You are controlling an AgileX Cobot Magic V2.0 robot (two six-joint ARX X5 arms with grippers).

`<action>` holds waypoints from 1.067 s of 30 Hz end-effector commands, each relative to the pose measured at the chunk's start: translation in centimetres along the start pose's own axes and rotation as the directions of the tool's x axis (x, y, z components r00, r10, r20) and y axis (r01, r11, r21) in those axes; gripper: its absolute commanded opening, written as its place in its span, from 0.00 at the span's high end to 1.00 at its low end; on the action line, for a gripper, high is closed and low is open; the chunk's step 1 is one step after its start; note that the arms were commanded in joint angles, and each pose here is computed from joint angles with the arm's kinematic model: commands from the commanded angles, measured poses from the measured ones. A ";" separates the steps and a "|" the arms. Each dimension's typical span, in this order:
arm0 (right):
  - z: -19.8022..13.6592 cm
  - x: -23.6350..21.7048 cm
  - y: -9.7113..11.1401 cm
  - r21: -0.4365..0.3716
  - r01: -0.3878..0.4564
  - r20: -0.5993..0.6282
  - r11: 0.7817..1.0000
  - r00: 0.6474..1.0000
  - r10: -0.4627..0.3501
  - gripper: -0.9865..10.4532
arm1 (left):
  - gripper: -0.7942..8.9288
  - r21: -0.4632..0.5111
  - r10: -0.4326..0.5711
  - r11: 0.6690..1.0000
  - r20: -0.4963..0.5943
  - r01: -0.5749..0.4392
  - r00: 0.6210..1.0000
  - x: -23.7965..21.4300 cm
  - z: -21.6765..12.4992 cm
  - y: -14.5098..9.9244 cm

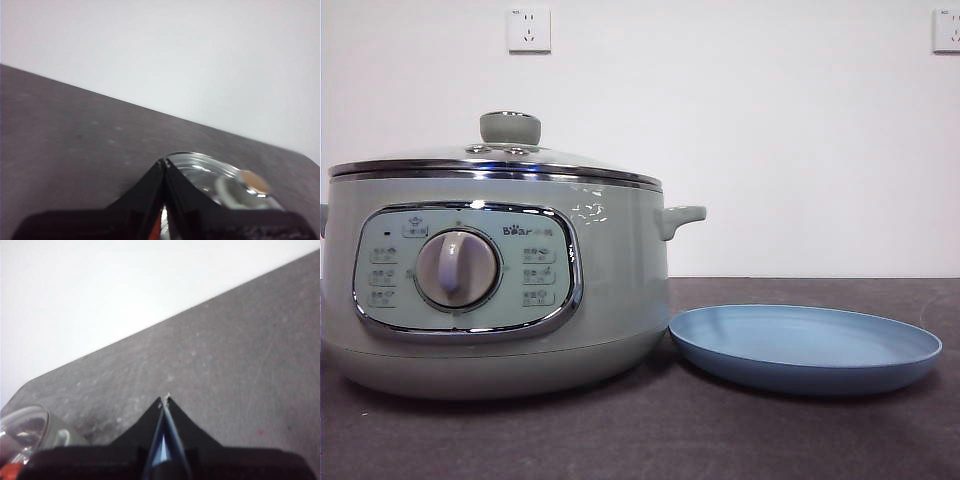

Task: Take the pumpkin out from the steamer,put the pumpkin in the blue plate,close the lid

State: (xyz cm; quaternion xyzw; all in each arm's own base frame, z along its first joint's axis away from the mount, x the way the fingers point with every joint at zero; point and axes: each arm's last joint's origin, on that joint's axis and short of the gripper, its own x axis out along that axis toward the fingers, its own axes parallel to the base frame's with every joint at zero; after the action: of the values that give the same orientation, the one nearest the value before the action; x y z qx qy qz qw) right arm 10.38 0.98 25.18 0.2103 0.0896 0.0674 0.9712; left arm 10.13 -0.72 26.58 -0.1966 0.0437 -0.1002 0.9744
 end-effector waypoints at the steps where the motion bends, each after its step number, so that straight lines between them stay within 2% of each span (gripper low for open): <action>1: 1.6 0.5 0.8 -0.066 -0.031 -0.015 0.997 0.999 0.030 0.92 | 0.93 0.064 -0.056 0.996 -0.059 0.060 0.997 1.0 1.3 -0.5; 5: 3.6 1.5 1.8 -0.155 -0.106 -0.082 0.982 0.992 0.094 0.91 | 0.93 0.081 -0.130 0.987 -0.130 0.141 0.983 2.5 3.0 -1.2; 10: 5.9 3.0 3.1 -0.233 -0.213 -0.214 0.949 0.963 0.164 0.90 | 0.92 0.038 -0.236 0.967 -0.219 0.250 0.947 4.4 4.3 -1.7; 13: 7.1 3.7 3.6 -0.251 -0.237 -0.272 0.938 0.948 0.167 0.77 | 0.91 0.007 -0.270 0.959 -0.269 0.282 0.924 5.1 4.8 -1.9; 15: 7.8 4.1 3.9 -0.243 -0.233 -0.302 0.942 0.941 0.155 0.67 | 0.78 -0.007 -0.292 0.953 -0.294 0.303 0.910 5.5 4.9 -2.0; 17: 8.3 4.5 4.1 -0.227 -0.242 -0.337 0.943 0.928 0.157 0.58 | 0.50 -0.013 -0.303 0.949 -0.302 0.314 0.904 5.7 4.9 -2.0; 18: 8.4 4.6 4.2 -0.222 -0.251 -0.349 0.942 0.923 0.163 0.55 | 0.42 -0.014 -0.303 0.949 -0.302 0.314 0.904 5.7 4.9 -2.0; 21: 8.5 4.9 4.2 -0.218 -0.247 -0.362 0.944 0.919 0.157 0.50 | 0.41 -0.023 -0.305 0.950 -0.305 0.313 0.902 5.7 4.9 -2.0; 27: 8.3 4.8 4.1 -0.205 -0.239 -0.382 0.949 0.912 0.148 0.50 | 0.41 -0.028 -0.294 0.952 -0.355 0.304 0.887 6.5 5.0 -2.5; 32: 8.0 4.8 4.0 -0.194 -0.232 -0.413 0.953 0.900 0.135 0.50 | 0.41 0.070 -0.255 0.947 -0.430 0.314 0.866 8.5 6.4 -4.3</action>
State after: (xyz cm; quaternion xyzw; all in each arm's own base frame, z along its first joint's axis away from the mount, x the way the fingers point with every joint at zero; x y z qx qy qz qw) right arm 16.24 2.18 33.30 0.0842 0.2565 0.2084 0.9400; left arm 18.23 -3.65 33.29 -0.1431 0.2189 -0.2802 0.9236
